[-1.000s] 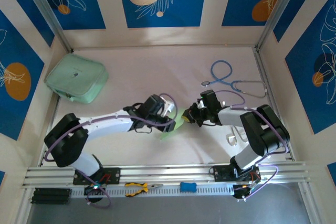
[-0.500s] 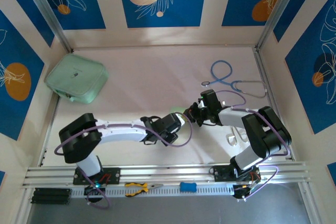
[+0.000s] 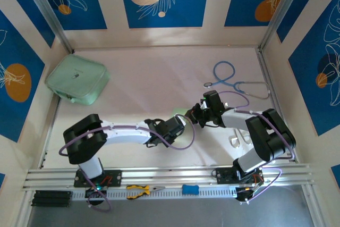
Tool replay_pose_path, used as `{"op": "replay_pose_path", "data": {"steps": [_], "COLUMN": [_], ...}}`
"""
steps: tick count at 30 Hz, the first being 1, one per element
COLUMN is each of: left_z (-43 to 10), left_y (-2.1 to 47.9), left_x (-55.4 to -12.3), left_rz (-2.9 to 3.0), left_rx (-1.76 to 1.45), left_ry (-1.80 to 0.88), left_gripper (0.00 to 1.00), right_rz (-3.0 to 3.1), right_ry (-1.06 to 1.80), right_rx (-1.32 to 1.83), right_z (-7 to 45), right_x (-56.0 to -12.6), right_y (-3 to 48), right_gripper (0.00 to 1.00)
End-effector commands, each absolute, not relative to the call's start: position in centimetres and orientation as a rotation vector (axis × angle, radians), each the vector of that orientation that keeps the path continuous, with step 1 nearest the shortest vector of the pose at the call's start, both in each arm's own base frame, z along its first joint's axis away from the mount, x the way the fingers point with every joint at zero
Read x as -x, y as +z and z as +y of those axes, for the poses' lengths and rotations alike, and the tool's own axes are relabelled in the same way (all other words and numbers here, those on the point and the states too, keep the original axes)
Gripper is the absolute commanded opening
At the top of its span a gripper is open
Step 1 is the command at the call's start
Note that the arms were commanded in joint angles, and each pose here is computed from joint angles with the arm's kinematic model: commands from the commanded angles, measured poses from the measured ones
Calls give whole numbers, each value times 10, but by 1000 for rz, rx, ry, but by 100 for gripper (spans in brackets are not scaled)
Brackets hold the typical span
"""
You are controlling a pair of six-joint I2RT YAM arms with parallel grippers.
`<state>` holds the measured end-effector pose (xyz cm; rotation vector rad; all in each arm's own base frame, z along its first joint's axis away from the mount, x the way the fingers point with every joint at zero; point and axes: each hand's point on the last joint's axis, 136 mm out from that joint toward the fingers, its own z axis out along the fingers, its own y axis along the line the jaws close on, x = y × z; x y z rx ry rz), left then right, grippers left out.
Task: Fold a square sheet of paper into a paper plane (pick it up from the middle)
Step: Fold the wing for the fifth time at the center of the table.
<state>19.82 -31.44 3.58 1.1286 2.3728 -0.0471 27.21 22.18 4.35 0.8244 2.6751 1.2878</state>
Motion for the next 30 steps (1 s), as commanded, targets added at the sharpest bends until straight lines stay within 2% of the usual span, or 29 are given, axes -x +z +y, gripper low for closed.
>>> {"op": "replay_pose_path", "data": {"steps": [1,14,21,30], "left_z": [-320,-320,-322,-324], "left_y": [41,38,38,48], "left_x": [-200,-200,-199,-200], "left_rz": [2342,2344,2351,2336], "left_rx": [-1145,-1151,-1143,-1107], "left_ry": [-27,-13,-28,-68], "left_gripper": [35,18,17,25], "right_rz": [2678,2682,2690,2700], "right_ry": [1286,1282,1275,1259], "right_rx": [-841,-844,-842,-857], "right_z": [222,221,220,218], "right_x": [-269,-268,-266,-264], "right_y": [46,45,43,39], "right_gripper": [1,2,2,2]}}
